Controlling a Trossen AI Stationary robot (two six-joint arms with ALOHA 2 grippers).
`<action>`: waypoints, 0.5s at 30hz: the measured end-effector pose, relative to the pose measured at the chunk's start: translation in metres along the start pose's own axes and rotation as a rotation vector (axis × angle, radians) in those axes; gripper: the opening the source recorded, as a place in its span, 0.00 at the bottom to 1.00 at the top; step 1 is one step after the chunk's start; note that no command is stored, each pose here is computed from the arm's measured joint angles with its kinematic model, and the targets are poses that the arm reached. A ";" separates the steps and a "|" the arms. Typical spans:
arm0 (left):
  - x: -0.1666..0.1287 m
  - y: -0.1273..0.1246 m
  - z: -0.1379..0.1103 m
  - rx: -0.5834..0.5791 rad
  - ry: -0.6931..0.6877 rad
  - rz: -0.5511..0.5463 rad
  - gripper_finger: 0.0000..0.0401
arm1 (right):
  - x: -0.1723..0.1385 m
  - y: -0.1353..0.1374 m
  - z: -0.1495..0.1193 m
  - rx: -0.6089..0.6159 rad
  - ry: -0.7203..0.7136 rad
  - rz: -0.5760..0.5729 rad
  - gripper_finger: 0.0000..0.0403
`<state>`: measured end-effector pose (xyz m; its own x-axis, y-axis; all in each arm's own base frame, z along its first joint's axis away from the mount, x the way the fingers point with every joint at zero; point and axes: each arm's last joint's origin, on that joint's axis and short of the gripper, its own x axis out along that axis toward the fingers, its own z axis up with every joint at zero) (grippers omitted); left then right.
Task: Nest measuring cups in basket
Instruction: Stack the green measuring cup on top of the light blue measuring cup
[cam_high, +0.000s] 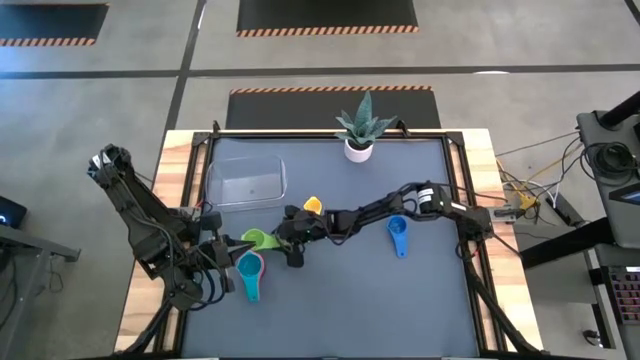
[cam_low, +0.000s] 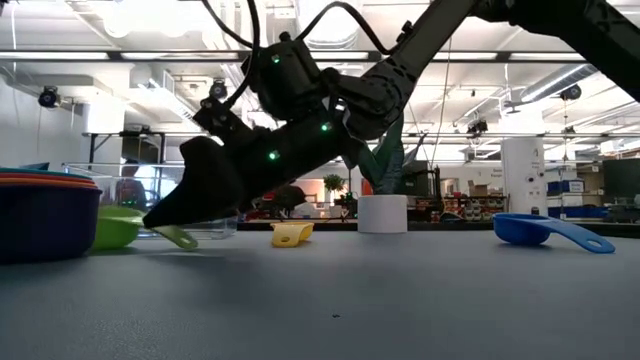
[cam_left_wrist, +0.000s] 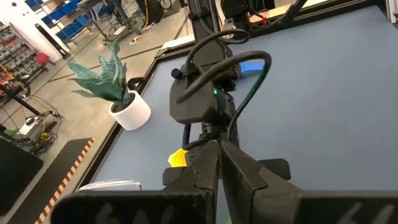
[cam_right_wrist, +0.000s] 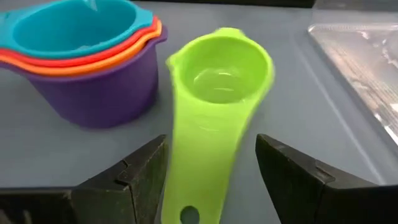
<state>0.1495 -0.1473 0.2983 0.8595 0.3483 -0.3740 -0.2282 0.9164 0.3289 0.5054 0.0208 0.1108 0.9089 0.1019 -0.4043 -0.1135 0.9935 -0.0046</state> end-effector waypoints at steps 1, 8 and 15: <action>0.000 0.000 0.000 0.000 0.000 0.000 0.00 | 0.000 0.000 0.000 0.000 0.000 -0.002 0.57; 0.000 0.000 0.000 0.000 0.001 -0.001 0.00 | 0.001 0.000 0.005 -0.002 -0.010 -0.017 0.57; 0.000 0.000 0.000 0.001 0.001 -0.001 0.00 | 0.002 0.006 0.002 0.011 -0.005 -0.006 0.57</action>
<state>0.1494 -0.1473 0.2982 0.8591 0.3480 -0.3752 -0.2271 0.9163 0.3299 0.5078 0.0271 0.1121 0.9116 0.0958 -0.3997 -0.1031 0.9947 0.0033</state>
